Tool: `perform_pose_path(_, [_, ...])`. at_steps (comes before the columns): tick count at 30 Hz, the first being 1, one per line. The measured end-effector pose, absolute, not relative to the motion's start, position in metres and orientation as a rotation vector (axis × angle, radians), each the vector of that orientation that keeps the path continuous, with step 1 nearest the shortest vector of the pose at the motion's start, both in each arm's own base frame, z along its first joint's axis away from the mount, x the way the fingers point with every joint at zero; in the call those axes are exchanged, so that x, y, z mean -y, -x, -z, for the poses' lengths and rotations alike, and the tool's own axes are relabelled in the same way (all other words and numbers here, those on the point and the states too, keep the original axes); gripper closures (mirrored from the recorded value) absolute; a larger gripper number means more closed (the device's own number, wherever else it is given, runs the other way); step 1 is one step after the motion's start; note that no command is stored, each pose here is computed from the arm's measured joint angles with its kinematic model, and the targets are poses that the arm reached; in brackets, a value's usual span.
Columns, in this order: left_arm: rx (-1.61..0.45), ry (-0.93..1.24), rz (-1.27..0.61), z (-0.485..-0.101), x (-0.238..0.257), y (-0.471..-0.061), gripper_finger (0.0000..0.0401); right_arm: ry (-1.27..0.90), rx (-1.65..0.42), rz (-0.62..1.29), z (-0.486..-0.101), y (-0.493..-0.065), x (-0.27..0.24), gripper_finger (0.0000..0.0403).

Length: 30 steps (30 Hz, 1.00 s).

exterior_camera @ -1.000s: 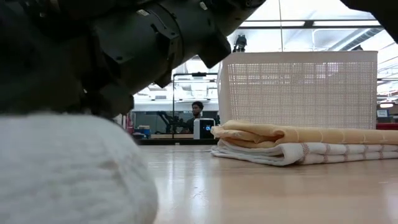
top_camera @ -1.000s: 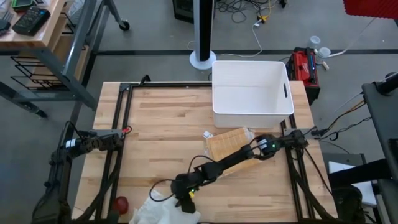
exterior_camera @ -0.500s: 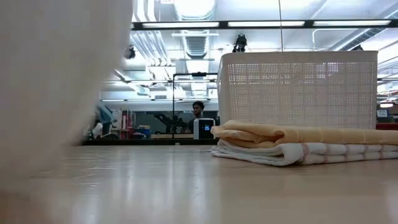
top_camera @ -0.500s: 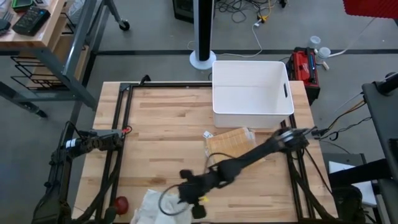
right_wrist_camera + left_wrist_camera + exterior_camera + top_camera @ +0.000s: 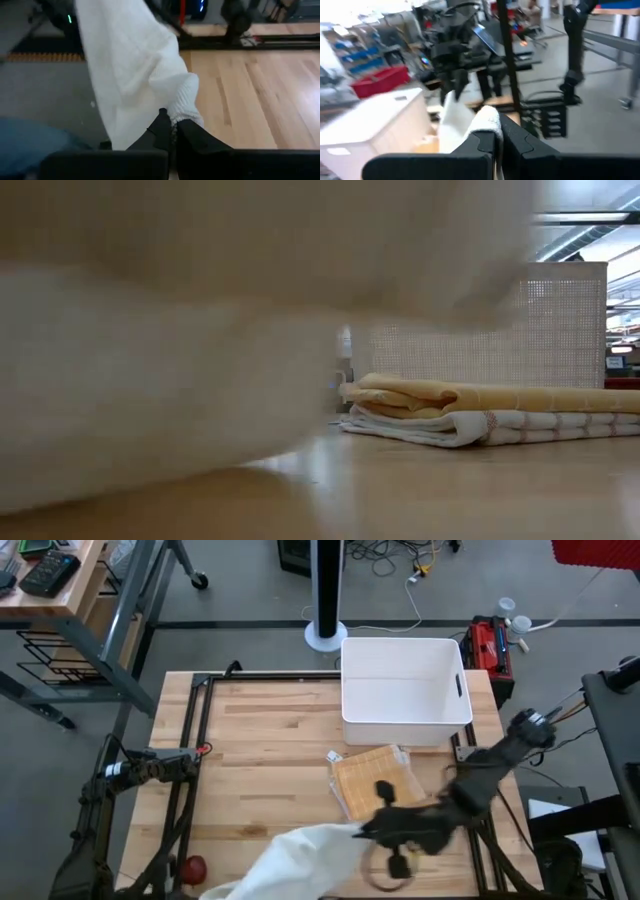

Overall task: Fold towel
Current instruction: Fold the white checkered towel

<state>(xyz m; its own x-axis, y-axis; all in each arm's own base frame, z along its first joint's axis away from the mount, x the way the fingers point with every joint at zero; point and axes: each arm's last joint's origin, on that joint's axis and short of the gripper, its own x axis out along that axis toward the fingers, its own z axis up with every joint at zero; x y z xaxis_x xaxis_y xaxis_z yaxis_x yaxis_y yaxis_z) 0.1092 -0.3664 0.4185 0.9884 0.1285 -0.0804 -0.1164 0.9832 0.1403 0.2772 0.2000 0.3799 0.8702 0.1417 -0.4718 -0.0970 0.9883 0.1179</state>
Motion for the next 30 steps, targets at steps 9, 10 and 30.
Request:
perform_pose_path(9, [-0.028, -0.268, -0.213, -0.429, 0.357, -0.107, 0.0401, -0.124, -0.230, -0.014, -0.417, -0.189, -0.211, 0.0403])
perform_pose_path(10, [-0.032, -0.304, -0.216, -0.429, 0.357, -0.108, 0.0401, -0.132, -0.207, -0.013, -0.420, -0.183, -0.212, 0.0403])
perform_pose_path(30, [-0.017, -0.145, -0.235, -0.440, 0.324, -0.107, 0.0401, 0.080, -0.012, 0.283, -0.418, -0.105, -0.255, 0.0403])
